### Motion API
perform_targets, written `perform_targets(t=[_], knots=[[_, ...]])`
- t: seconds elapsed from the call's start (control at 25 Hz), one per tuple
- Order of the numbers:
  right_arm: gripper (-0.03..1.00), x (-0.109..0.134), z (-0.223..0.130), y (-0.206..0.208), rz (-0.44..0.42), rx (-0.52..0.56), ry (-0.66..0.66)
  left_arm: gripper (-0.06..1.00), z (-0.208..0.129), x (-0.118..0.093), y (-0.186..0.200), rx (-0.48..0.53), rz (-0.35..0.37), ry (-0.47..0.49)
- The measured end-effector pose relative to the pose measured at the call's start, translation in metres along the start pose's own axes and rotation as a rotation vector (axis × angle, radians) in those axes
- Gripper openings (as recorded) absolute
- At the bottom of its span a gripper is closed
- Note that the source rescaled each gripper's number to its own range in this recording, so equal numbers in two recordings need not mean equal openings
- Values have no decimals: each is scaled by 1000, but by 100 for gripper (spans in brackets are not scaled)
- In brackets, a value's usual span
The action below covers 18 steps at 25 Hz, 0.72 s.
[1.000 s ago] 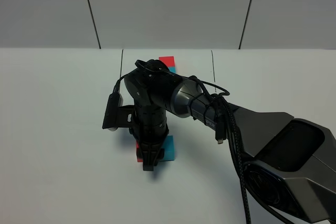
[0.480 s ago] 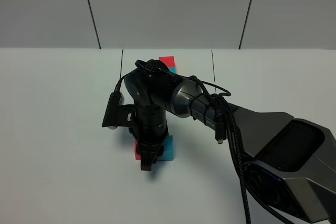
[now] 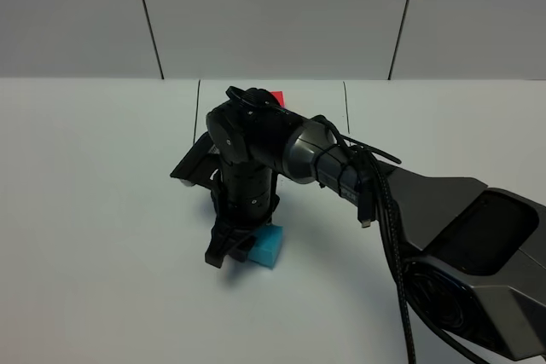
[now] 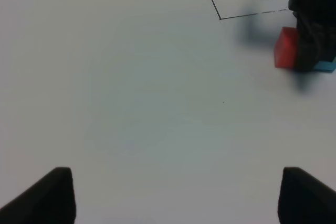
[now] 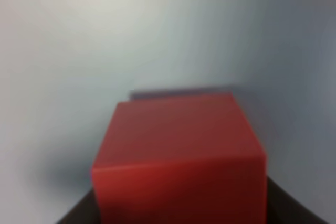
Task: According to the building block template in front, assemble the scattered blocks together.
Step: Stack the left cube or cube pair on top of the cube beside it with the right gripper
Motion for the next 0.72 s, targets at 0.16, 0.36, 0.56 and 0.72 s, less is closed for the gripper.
perform_targets(t=[0.16,0.36,0.56,0.72], knots=[[1,-1,1,15,-2,-29,-157,68,0,0,0,0,0,0],[1,-10,-1,27,9,-55,-438,68,0,0,0,0,0,1],[1,-19,-5,31,41,-66,-696,68,0,0,0,0,0,1],[1,-28,-9,31,56,-63,-882,68,0,0,0,0,0,0]])
Point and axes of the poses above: a point on each arm's last joint axis where the gripper is mounted, y pointing back along that axis away from the gripper, x along the wrist's bending axis when the last joint is at zero, z = x × y, the point moved 1 cm from there along -y, pointing out along that axis toward the gripper, and after that the axes turned 1 degree about -y, right-handed, at the moved point
